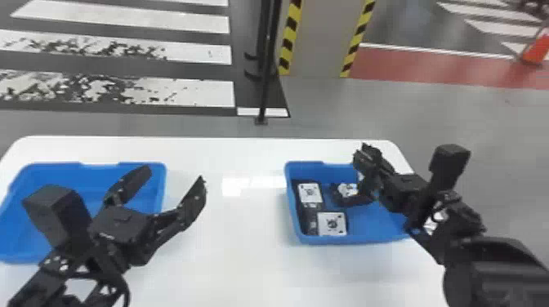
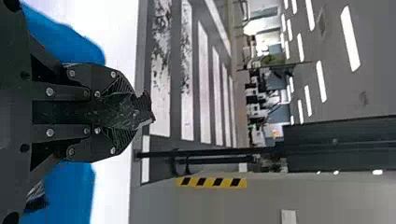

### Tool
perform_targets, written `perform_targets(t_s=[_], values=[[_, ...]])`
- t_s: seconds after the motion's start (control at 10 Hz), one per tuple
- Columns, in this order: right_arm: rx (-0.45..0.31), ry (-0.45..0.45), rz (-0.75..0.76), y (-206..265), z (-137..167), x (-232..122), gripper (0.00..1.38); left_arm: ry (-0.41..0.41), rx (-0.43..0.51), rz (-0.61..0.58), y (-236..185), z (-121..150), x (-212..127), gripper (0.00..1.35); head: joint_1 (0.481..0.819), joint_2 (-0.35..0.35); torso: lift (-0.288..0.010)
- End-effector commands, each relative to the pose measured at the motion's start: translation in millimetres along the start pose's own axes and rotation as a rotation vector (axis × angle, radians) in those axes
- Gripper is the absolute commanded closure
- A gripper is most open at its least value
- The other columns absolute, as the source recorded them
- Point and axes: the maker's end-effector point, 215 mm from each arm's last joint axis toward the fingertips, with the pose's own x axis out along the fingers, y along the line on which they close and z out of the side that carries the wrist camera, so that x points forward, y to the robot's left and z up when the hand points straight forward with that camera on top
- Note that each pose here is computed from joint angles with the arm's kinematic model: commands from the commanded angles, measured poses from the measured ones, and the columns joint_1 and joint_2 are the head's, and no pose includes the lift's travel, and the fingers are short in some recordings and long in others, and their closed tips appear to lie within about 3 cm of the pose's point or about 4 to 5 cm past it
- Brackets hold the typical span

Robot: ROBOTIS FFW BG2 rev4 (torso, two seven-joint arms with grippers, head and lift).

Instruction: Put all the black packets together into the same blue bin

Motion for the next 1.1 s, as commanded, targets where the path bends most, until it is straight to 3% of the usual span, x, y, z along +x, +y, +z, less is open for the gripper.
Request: perform_targets(t_s=[0.0,0.2,0.3,0.4,0.6,0.7,0.8,1.0], values=[[-0.002,0.037,-0.045,-26,-21,1,1.05,-0.002,-0.001,0.018,8,0,-3,0.13,0.695,-0.231,-0.11],[-0.016,-0.006,-0.002,-12,-7,-2,0.13,-0.02,0.013,0.036,16,5,-5,0.13,0.695,-0.251,-0.11],[-0.036,-0.035,0.025,10,5,-19,0.03,-0.041,0.03,0.052,22,12,-6,0.13,0.695,-0.242,-0.11],[-0.043,-0.083,0.051,30,13,-40,0.12,-0.062,0.041,0.082,30,17,-11,0.13,0.695,-0.234,-0.11],[-0.067,-0.207,0.053,60,37,-86,0.17,-0.16,0.012,0.219,54,30,-42,0.13,0.695,-0.184,-0.11],[-0.075,-0.243,0.035,64,46,-107,0.17,-0.189,-0.008,0.283,71,17,-55,0.13,0.695,-0.152,-0.11],[-0.089,-0.239,0.025,69,46,-121,0.17,-0.222,-0.012,0.336,91,0,-72,0.13,0.695,-0.127,-0.11],[-0.107,-0.208,0.0,85,48,-150,0.17,-0.199,0.0,0.426,93,-22,-101,0.13,0.695,-0.094,-0.11]])
